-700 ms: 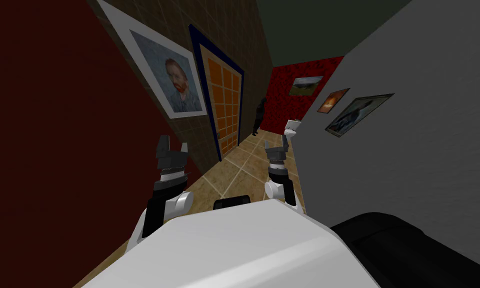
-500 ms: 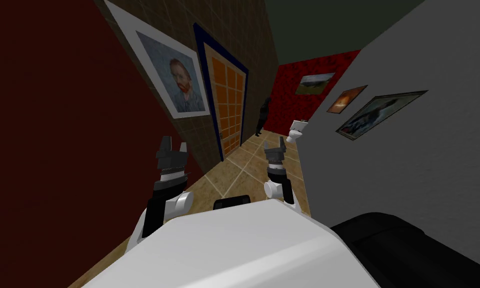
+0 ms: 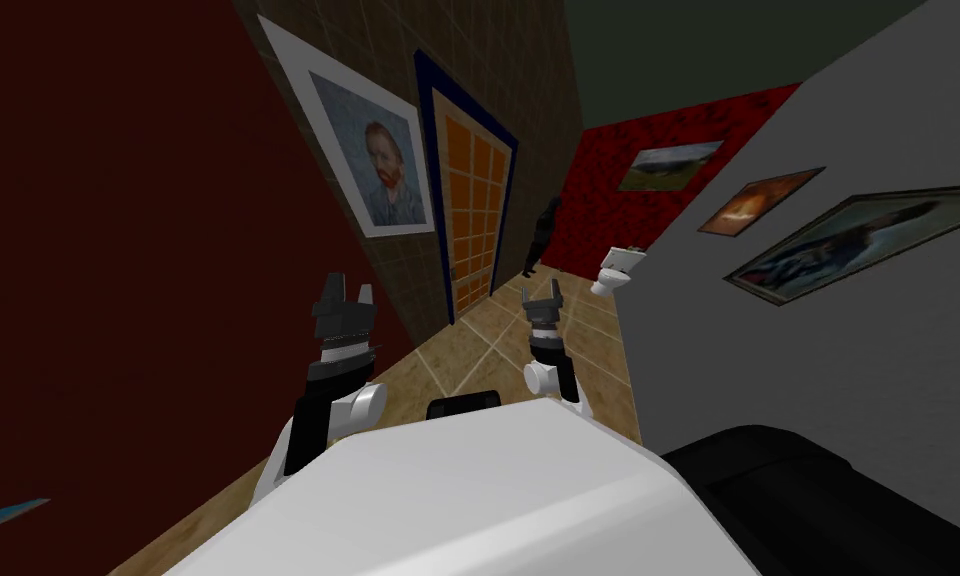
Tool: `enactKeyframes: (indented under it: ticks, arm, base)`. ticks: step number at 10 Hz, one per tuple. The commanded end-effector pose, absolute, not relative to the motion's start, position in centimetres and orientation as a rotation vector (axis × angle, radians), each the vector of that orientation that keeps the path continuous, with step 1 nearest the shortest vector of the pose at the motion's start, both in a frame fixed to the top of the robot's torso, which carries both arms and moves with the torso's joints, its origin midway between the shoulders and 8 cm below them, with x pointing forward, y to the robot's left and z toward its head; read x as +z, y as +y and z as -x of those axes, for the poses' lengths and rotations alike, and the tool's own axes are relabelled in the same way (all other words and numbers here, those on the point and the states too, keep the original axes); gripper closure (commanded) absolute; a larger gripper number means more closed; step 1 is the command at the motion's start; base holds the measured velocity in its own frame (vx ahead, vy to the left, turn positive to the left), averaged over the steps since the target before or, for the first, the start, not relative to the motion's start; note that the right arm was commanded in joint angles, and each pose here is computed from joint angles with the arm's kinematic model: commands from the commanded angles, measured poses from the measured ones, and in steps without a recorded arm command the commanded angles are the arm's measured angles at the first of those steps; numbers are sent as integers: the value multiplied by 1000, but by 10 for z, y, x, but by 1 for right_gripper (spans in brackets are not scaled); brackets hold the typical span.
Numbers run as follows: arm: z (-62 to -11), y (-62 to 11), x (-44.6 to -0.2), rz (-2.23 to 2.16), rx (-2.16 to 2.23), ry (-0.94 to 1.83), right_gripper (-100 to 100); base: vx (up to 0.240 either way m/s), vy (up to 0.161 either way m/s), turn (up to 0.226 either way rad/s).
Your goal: Pull the door open
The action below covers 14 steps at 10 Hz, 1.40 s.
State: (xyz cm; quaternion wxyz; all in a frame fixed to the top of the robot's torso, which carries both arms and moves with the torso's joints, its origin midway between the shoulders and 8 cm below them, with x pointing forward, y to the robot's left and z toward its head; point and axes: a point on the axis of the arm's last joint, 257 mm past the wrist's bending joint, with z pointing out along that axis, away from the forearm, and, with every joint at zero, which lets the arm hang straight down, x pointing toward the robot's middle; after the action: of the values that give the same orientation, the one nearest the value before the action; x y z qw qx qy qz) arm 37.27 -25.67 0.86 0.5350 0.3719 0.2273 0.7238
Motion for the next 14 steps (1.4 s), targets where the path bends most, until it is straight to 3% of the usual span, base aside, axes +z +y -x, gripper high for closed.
enactKeyframes:
  ticks: [1, 14]
  arm:
    - [-377, -259, -2, -916, 1754, 533, -100]
    - [-409, -272, -95, -1206, 1958, 420, -100]
  base:
    - [116, -50, 193]
    - [101, -53, 205]
